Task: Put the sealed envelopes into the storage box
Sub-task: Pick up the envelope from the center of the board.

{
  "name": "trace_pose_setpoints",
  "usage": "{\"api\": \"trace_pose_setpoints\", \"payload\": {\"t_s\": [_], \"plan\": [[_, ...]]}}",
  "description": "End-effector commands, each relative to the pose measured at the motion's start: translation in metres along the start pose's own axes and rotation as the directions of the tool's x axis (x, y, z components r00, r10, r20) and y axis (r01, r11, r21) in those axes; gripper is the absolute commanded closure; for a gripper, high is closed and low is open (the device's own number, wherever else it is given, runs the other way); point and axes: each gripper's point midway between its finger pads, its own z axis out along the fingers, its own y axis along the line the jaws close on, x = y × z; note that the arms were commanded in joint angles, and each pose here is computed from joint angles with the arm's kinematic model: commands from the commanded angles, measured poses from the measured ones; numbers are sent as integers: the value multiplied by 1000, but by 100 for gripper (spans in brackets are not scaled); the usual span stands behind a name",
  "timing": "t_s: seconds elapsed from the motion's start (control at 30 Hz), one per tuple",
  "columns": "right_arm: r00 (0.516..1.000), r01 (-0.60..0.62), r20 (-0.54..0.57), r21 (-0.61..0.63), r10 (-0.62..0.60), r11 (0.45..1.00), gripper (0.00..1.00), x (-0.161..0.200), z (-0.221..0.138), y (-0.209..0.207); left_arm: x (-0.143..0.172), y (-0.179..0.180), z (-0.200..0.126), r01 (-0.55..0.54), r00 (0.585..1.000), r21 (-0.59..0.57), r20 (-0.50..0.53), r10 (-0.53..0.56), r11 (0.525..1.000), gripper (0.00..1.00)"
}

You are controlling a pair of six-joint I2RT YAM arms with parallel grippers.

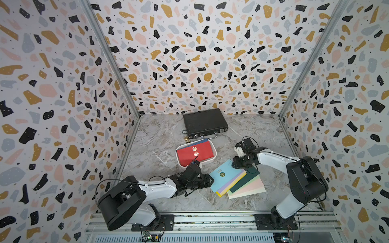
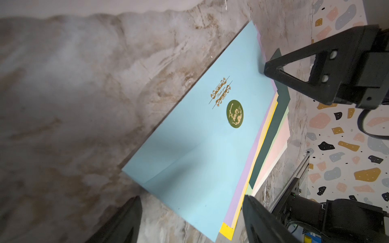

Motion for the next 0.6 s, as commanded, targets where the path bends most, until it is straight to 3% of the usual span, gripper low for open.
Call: {"api": "trace_pose_setpoints", "payload": {"t_s": [0.0,0.27,0.57], "plan": [[1000,-15,-9,-92,14,996,57,5,-8,17,18,18,3,36,997,-70,-71,-41,997,22],[1000,-22,-19,-176,19,984,60,15,-10,30,12,13,-7,46,998,-65,-40,-48,997,25],[999,-27,-30,-176,22,984,61,18,-7,30,-4,7,-39,89,992,-32,95,-86,995,22]]}}
